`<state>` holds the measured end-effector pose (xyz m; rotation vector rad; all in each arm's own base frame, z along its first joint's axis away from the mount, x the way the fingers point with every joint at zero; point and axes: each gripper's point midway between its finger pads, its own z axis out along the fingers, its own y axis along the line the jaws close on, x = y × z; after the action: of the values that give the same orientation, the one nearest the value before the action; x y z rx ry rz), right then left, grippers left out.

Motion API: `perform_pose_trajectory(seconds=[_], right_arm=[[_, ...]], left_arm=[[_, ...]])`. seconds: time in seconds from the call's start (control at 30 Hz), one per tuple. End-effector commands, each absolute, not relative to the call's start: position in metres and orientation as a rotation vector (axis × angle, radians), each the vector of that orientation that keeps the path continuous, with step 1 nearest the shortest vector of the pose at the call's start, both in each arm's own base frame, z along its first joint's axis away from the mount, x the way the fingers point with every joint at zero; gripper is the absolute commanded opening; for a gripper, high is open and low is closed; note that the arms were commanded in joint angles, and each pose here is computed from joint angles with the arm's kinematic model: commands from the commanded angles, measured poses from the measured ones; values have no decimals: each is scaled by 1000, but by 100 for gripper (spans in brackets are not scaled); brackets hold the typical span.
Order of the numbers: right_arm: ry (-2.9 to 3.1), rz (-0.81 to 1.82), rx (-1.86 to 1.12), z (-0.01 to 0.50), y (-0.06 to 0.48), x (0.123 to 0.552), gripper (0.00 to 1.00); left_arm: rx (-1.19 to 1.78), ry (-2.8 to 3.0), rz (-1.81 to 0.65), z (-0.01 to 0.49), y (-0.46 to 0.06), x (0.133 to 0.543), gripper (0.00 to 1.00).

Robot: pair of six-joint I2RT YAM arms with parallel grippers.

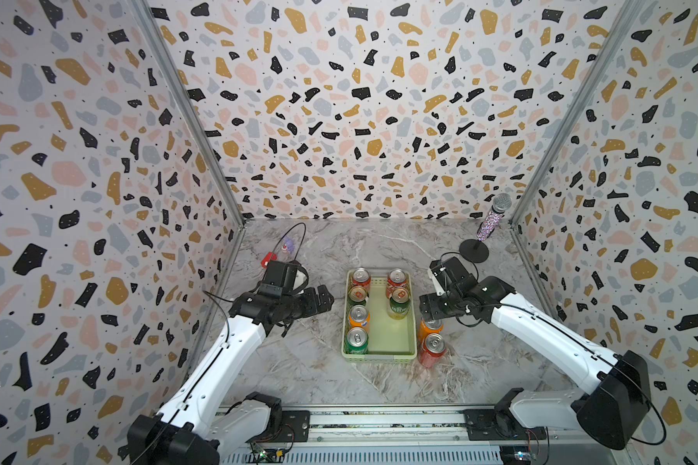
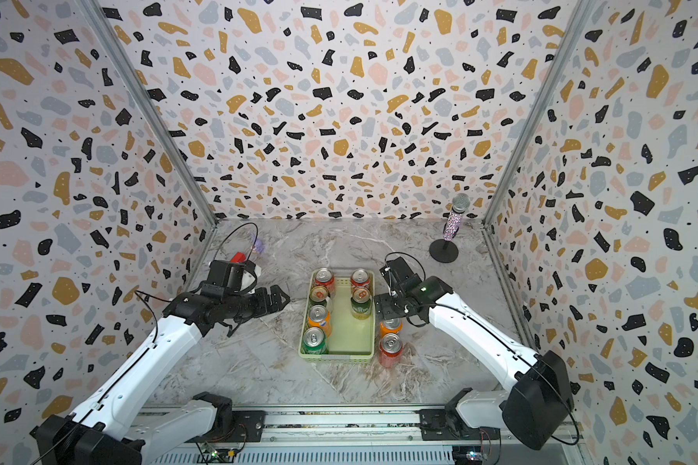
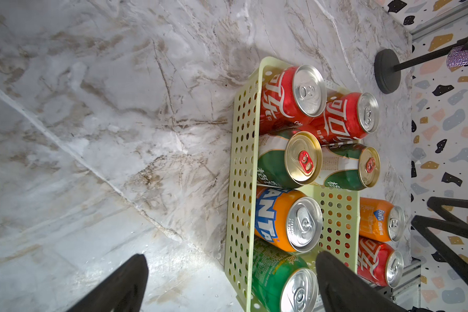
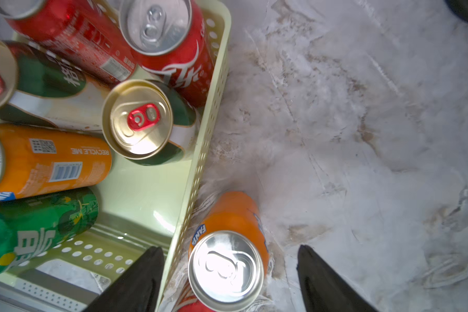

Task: Take out the drinks from the basket
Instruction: Pick up the drink from the basket.

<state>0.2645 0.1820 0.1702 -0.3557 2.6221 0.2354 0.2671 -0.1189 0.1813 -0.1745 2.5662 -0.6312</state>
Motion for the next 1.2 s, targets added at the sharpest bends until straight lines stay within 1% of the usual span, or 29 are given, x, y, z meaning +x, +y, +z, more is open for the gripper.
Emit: perform_pose_trajectory(seconds=[0.0,0.23,0.47,0.77,1.17], right_arm=[[2547,257,-406,204,185,271,82],[2550,374,-449,203,212,280,81],[2557,502,-467,198,241,290,79],[2606,446,-474,182,250,305,83],[2658,346,-510,161,255,303,83]], left_arm=[[-150,2512,-654,198,-123,281,100],[-145,2526,-608,187,-118,277,100],[-139,2548,-614,178,-119,274,100],[-143,2556,-633,176,-122,275,100],[-150,2549,-665,175,-125,276,100]])
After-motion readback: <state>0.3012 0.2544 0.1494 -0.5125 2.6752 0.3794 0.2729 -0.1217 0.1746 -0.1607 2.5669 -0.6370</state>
